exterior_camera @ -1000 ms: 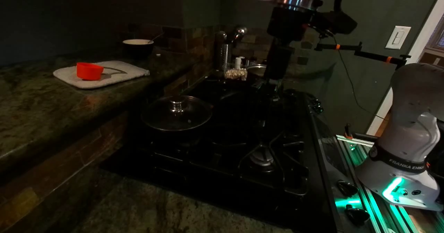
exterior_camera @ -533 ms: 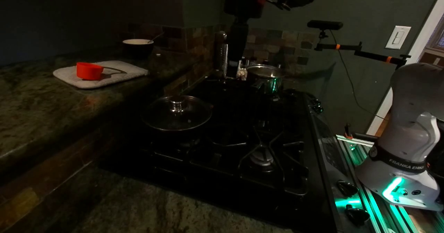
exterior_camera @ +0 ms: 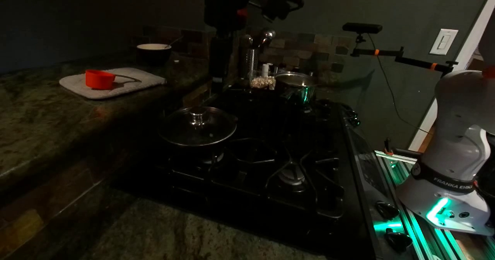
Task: Put the glass lid on the counter above the stove.
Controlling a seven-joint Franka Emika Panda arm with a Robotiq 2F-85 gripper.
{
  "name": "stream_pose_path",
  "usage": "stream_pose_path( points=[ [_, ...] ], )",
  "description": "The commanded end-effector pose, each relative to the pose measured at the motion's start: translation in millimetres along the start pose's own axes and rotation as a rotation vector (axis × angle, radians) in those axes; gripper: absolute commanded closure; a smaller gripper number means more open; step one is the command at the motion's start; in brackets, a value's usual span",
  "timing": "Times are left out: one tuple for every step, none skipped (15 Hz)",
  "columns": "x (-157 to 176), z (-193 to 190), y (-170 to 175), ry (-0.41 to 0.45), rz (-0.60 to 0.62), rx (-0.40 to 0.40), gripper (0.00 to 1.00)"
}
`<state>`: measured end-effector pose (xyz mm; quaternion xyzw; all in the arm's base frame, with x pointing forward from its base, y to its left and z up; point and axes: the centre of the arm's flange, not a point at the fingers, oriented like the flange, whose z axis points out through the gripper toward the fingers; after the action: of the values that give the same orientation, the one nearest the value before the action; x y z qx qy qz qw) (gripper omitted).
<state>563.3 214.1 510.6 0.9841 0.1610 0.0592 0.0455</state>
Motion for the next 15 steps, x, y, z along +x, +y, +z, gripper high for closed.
stream_pose_path(
  points=[
    [28.6,17.0,8.6,-0.013,-0.022,-0.029,0.0],
    [33.0,21.2,13.8,0.0,-0.021,-0.034,0.0],
    [37.3,25.5,18.8,0.017,-0.025,-0.043,0.0],
    [42.9,29.3,24.9,0.037,-0.032,-0.06,0.0],
    [47.0,33.1,28.7,0.038,-0.023,-0.042,0.0],
    [51.1,36.9,34.0,0.05,-0.023,-0.054,0.0],
    [54.9,42.5,39.7,0.054,-0.02,-0.046,0.0],
    [57.6,46.4,43.4,0.053,-0.019,-0.03,0.0],
    [59.7,51.8,46.7,0.039,-0.007,-0.026,0.0],
    [61.1,57.1,48.4,0.03,-0.002,-0.026,0.0],
    [62.8,62.3,50.1,0.024,0.0,-0.026,0.0],
    [64.1,68.4,50.9,0.019,-0.002,-0.023,0.0],
    [64.3,74.2,51.0,0.012,-0.001,-0.029,0.0],
    [63.9,80.9,51.5,0.002,0.002,-0.019,0.0],
    [64.0,86.6,51.3,-0.003,0.001,-0.013,0.0]
  ],
)
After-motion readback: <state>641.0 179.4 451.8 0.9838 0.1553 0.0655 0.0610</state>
